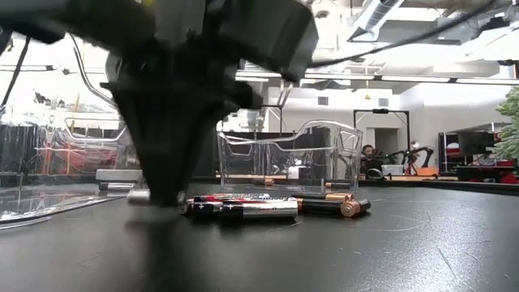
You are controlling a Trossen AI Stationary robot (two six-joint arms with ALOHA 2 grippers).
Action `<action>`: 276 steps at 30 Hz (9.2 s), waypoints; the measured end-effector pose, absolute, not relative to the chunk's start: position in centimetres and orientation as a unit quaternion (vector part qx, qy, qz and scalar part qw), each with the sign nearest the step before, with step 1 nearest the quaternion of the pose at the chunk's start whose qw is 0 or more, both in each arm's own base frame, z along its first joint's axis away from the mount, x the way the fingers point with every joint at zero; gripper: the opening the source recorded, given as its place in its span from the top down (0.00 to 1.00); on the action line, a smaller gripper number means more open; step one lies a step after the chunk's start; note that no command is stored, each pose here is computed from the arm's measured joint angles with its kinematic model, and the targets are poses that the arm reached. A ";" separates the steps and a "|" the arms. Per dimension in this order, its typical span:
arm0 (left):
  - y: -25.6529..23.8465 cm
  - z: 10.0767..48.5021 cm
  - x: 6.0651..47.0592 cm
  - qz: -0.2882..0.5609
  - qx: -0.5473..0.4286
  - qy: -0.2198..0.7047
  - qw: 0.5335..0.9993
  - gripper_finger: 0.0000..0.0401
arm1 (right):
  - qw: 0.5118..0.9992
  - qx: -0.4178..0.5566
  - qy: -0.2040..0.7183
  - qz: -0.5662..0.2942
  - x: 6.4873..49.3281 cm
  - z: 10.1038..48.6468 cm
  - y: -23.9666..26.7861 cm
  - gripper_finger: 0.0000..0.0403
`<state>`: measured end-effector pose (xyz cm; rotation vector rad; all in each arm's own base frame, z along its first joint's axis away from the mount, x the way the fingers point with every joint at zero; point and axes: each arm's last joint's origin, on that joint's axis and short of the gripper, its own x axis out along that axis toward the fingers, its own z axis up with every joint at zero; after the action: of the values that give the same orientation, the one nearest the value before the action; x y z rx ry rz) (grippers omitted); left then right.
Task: Sort batteries
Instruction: Put the silver battery into the bottom transparent bin
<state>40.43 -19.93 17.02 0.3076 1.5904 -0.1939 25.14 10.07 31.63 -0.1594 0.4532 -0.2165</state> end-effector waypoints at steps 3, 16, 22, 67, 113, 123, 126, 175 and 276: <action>-20.0 17.8 40.6 -0.086 0.139 0.703 0.693 0.97 | 0.966 -0.079 0.224 -0.107 25.1 31.6 10.1 0.78; -20.0 22.6 40.7 -0.029 0.174 0.676 0.715 0.99 | 0.966 -0.079 0.224 -0.107 25.1 31.6 10.1 0.78; -19.9 24.8 40.7 -0.017 0.171 0.658 0.733 0.99 | 0.966 -0.080 0.224 -0.103 25.1 31.6 10.3 0.78; -16.7 14.9 39.8 0.073 -0.044 0.772 0.630 0.55 | 0.966 -0.082 0.225 -0.100 25.0 31.6 10.4 0.78; -16.9 15.0 40.0 0.041 -0.015 0.768 0.639 0.96 | 0.966 -0.082 0.225 -0.101 25.0 31.6 10.4 0.78; -16.9 16.1 40.4 0.051 0.001 0.758 0.650 0.96 | 0.966 -0.082 0.225 -0.101 25.0 31.6 10.4 0.78; -16.8 16.4 40.4 0.052 0.006 0.759 0.649 0.96 | 0.966 -0.082 0.225 -0.101 25.0 31.6 10.4 0.78; -15.7 27.3 38.7 0.105 0.036 0.683 0.722 0.96 | 0.964 -0.082 0.230 -0.102 24.9 31.5 10.4 0.78; -13.8 29.0 35.1 0.066 -0.024 0.446 0.892 0.72 | 0.964 -0.071 0.228 -0.115 24.9 31.5 10.3 0.78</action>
<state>35.14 -13.82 28.96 -0.0500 0.9264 0.1370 24.92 10.30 31.47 -0.1430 0.4616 -0.2328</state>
